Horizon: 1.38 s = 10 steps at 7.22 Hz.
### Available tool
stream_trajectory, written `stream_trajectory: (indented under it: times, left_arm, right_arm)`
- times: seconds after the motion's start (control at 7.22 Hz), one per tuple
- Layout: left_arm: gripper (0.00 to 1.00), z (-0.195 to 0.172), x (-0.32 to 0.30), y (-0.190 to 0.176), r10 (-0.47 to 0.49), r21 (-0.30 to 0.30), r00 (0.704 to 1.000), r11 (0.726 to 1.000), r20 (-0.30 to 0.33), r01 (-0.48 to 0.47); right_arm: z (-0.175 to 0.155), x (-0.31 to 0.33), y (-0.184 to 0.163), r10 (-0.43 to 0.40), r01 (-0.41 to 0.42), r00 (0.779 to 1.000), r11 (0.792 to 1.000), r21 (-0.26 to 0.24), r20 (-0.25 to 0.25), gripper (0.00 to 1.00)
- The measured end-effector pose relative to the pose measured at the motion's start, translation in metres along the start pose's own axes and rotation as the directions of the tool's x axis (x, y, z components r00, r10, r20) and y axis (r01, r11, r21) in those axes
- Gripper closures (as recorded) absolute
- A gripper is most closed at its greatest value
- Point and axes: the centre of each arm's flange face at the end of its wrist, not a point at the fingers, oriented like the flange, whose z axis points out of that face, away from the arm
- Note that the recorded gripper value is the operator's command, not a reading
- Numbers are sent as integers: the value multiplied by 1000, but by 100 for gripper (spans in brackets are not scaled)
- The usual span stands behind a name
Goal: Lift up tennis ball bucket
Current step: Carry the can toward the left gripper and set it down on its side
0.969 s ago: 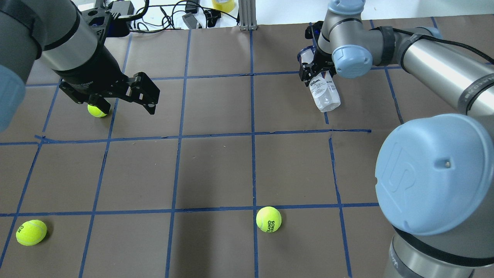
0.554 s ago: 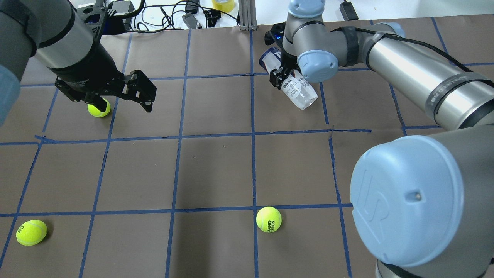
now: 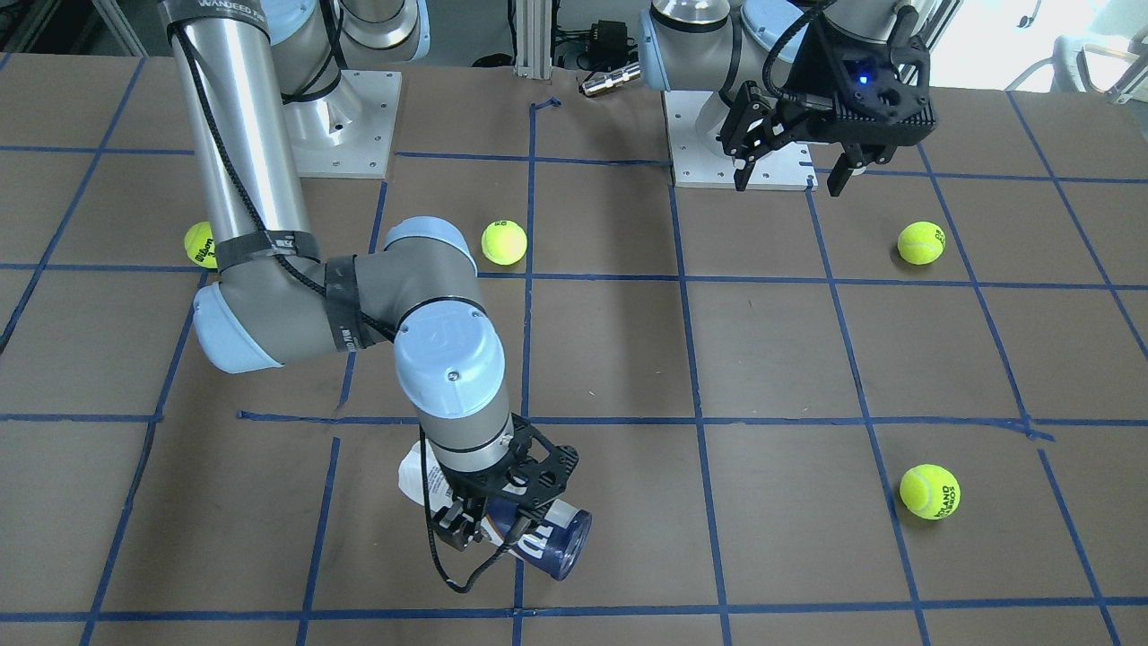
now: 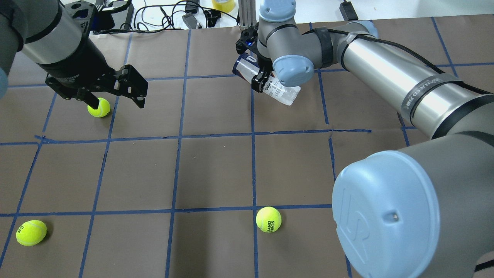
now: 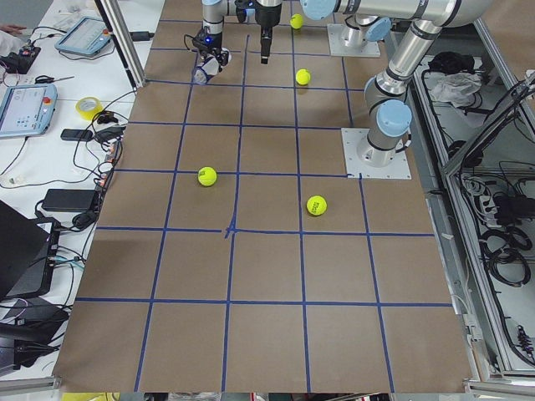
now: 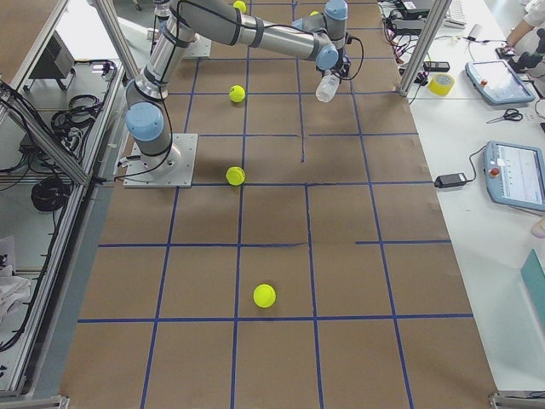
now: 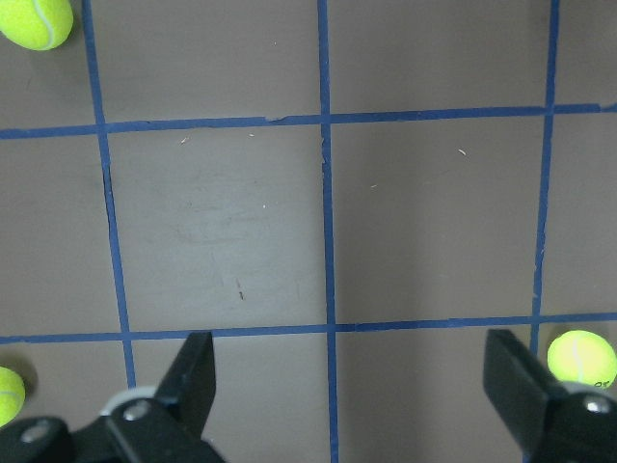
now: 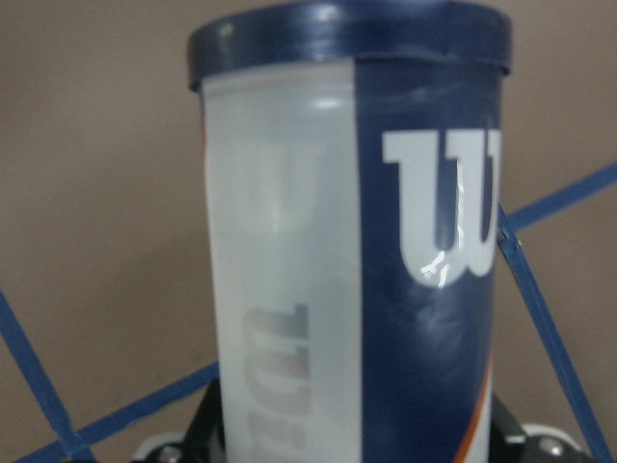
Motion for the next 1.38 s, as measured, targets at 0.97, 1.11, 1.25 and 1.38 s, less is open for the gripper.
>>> stream_trajectory:
  times: [0.97,1.11,1.25,1.38]
  left_arm:
    - [0,-1,-13,-2,-13,1,1000,1000,-2,13]
    - [0,-1,-13,-2,-13,0,1000,1000,-3,13]
    - [0,0,-13,-2,-14,0,1000,1000,-3,14]
    - [0,0,-13,-3,-14,-1,1000,1000,-5,14]
  right_arm:
    - [42,-87,-79,-457,456,889,887,-71,3,19]
    - [48,-87,-80,-455,454,891,888,-74,7,19]
    - [52,-87,-80,-453,452,891,889,-76,10,13]
    - [53,-86,-80,-452,451,892,889,-76,10,0]
